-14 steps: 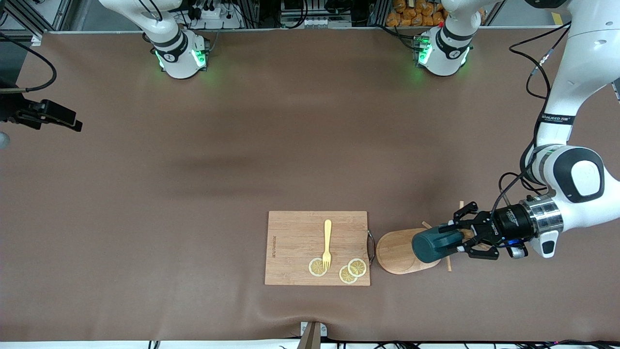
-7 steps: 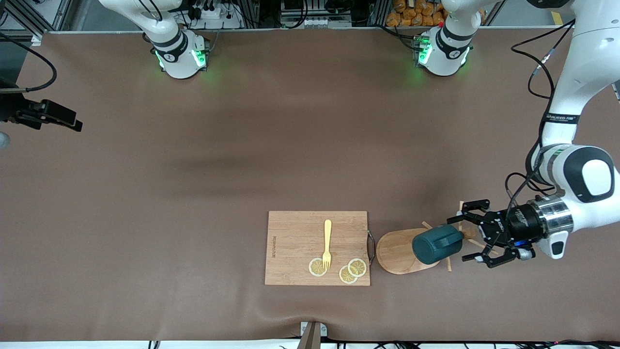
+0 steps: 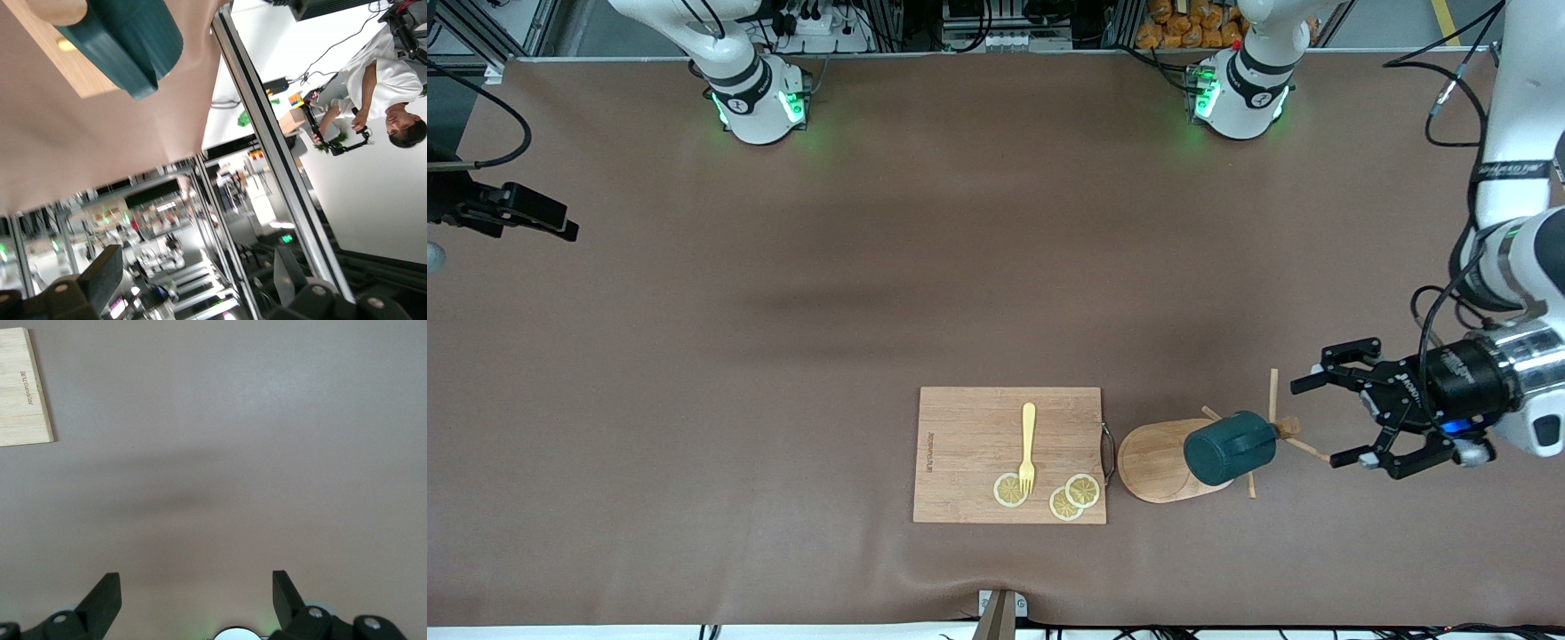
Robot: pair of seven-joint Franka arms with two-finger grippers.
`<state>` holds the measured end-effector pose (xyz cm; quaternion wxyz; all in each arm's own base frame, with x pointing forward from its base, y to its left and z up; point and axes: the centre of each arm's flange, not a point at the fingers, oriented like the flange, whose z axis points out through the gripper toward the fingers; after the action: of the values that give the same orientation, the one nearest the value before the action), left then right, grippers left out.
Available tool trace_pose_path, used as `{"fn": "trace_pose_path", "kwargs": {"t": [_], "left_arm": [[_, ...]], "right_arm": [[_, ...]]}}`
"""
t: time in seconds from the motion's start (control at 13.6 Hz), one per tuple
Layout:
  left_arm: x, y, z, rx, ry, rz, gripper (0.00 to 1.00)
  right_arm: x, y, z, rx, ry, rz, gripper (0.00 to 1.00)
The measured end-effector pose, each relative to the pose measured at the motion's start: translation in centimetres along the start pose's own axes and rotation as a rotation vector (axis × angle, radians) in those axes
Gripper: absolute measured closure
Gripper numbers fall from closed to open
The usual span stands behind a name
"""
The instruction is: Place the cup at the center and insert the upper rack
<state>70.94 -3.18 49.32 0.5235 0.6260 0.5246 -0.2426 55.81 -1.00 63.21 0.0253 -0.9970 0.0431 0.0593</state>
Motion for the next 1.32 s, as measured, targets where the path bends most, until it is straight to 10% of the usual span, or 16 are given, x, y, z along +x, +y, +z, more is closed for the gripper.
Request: {"fn": "trace_pose_path", "kwargs": {"t": [0.59,1.32], "left_arm": [[-10.3,-0.1,-2.7,0.128,0.276,0.266,0.00],[-15.2,-5.3,2.7,0.670,0.572,0.660,0.00]], "right_arm": [[0.0,0.0,0.0,-0.001,0.000,0.001,0.00],[-1.0,0.6,-0.6,-0.017,-0.043,0.010,0.00]]}}
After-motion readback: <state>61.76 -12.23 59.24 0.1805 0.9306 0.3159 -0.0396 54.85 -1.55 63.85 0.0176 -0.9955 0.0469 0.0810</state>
